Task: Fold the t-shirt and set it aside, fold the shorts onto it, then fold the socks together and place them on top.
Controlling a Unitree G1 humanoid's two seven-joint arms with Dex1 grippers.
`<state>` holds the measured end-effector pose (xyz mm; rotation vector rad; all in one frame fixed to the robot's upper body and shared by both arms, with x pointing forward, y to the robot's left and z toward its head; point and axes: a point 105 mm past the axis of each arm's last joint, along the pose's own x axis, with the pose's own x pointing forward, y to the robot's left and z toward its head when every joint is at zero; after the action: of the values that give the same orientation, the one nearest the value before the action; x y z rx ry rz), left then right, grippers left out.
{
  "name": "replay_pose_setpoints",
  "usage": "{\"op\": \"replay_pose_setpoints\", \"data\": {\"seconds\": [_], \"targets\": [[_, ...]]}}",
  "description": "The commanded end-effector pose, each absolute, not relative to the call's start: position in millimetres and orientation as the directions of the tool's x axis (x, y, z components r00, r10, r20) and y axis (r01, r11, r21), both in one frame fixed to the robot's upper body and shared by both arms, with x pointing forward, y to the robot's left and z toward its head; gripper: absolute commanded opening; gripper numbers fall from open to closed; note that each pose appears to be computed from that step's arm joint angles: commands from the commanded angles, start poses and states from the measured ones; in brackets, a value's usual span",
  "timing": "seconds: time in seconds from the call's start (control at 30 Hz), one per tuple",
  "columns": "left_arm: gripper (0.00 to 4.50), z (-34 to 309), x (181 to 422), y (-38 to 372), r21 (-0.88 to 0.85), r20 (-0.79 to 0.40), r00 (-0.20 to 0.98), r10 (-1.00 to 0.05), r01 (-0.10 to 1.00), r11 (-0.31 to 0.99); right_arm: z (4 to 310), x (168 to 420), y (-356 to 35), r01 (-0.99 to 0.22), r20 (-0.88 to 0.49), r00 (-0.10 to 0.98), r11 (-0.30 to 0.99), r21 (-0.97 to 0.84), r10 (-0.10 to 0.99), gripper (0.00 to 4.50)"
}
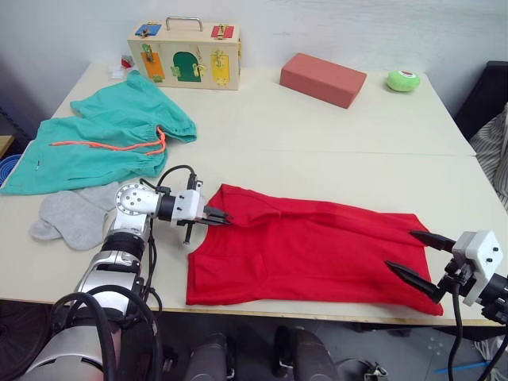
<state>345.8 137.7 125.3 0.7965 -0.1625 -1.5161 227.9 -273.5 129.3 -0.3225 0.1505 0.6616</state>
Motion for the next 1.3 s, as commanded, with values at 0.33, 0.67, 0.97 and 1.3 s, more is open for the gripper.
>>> {"op": "replay_pose_setpoints", "data": {"seconds": [0.33, 0.67, 0.97, 1.3], "targets": [[0.01, 111, 331, 149, 0.456, -0.451, 0.044, -0.891, 0.870, -0.188, 127, 228, -286, -0.580, -0.236, 0.813, 0.779, -0.240, 0.533, 4.50], [2.56, 139, 323, 168, 0.327, -0.361, 0.091, -0.928, 0.945, -0.035, 147, 238, -265, -0.659, -0.176, 0.752, 0.728, -0.188, 0.635, 2.87], [0.64, 204, 331, 133, 0.134, 0.057, 0.226, -0.972, 0.964, 0.232, 166, 291, -180, -0.618, -0.007, 0.756, 0.711, -0.335, 0.654, 0.00], [0.06, 138, 372, 60, 0.056, -0.011, 0.547, -0.837, 0.836, 0.545, 134, 332, -79, -0.484, 0.068, 0.843, 0.807, -0.338, 0.534, 0.00]]}}
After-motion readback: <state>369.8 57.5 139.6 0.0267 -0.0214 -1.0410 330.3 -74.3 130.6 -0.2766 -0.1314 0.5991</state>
